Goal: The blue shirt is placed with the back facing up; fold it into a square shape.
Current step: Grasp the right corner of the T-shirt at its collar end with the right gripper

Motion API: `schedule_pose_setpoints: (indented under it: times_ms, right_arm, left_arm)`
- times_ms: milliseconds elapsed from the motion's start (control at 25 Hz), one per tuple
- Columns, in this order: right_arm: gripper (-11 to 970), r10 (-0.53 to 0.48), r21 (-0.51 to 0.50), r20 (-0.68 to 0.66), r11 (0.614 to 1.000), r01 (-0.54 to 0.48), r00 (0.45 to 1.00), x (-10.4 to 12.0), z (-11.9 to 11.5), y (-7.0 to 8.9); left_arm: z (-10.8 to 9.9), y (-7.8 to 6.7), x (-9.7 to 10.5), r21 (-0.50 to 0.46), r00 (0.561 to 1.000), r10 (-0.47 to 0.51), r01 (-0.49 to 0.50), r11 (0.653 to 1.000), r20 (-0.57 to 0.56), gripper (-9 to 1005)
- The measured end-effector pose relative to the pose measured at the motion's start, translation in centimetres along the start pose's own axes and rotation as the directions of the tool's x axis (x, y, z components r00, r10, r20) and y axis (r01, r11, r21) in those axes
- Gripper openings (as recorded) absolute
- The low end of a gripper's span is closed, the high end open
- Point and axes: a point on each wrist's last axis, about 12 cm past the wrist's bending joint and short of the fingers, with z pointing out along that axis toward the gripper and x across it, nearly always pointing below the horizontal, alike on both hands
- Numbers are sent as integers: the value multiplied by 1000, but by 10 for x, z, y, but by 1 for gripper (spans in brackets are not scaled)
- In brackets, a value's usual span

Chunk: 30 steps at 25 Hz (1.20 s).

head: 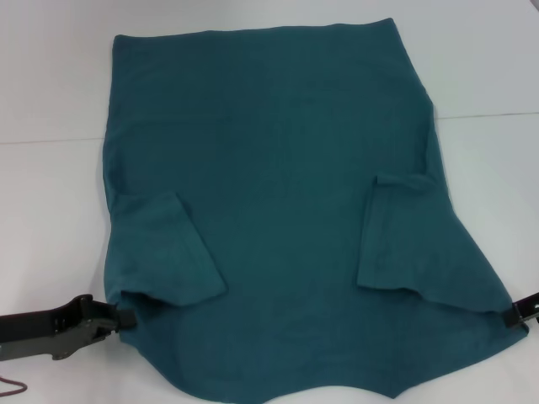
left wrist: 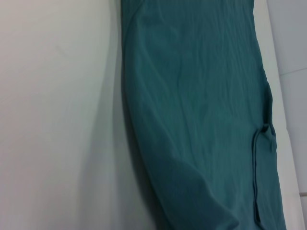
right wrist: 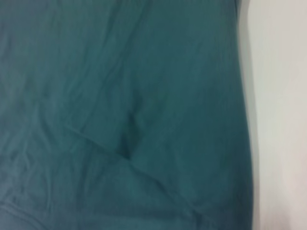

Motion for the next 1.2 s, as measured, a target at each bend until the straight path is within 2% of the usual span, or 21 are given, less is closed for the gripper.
schedule_pose_setpoints:
  times_ms: [720,1200]
  right_arm:
    - [760,-22,4,-19,1000,22,1000,-4,14,10]
    - [718,-47,-44,5,998,47,999,-13,19,25]
  left_arm:
    - [0,0,0,-1,1000,0,0,1000,1,20]
    - [0,1,0,-4,1000,0,0,1000,5,21]
